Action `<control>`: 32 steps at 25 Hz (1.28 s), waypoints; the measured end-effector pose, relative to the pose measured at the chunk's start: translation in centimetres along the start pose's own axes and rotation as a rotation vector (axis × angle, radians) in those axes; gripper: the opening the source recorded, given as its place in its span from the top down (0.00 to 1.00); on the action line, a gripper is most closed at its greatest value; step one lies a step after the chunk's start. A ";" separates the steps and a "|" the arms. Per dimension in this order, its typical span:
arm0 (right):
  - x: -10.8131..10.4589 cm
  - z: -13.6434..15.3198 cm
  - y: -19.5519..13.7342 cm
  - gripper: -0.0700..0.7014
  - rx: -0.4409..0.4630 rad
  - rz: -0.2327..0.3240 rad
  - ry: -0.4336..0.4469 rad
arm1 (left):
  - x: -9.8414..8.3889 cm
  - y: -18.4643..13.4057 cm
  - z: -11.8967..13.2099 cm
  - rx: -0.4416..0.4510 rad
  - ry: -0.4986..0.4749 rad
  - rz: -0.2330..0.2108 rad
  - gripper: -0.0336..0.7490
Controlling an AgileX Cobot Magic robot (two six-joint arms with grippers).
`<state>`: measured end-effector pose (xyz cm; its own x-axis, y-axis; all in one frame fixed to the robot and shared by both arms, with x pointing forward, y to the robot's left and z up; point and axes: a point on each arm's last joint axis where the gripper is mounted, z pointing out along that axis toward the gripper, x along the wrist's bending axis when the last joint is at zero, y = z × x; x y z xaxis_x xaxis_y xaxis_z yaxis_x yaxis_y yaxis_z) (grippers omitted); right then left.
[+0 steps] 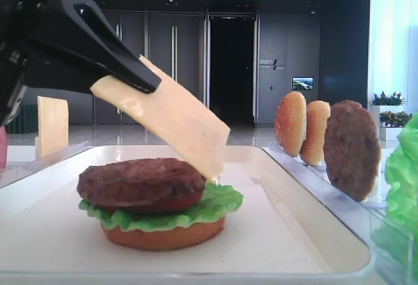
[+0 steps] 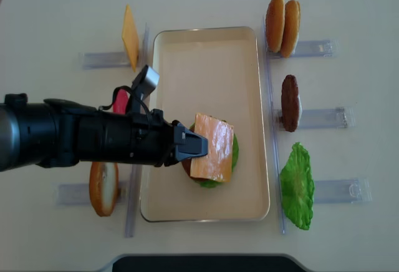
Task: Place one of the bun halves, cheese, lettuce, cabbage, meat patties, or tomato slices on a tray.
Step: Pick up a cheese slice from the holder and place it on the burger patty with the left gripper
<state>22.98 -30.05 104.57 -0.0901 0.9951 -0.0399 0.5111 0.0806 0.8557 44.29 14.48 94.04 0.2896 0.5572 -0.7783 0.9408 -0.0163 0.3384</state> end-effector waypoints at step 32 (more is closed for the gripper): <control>0.0 0.0 0.0 0.46 0.000 0.000 0.000 | 3.5 -0.4 -0.8 0.006 -0.037 -0.098 0.91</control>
<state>22.98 -30.05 104.57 -0.0901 0.9951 -0.0399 0.5111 0.0806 0.8557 44.81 17.08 91.65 0.2026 0.5254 -0.8264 0.9659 0.0319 0.2571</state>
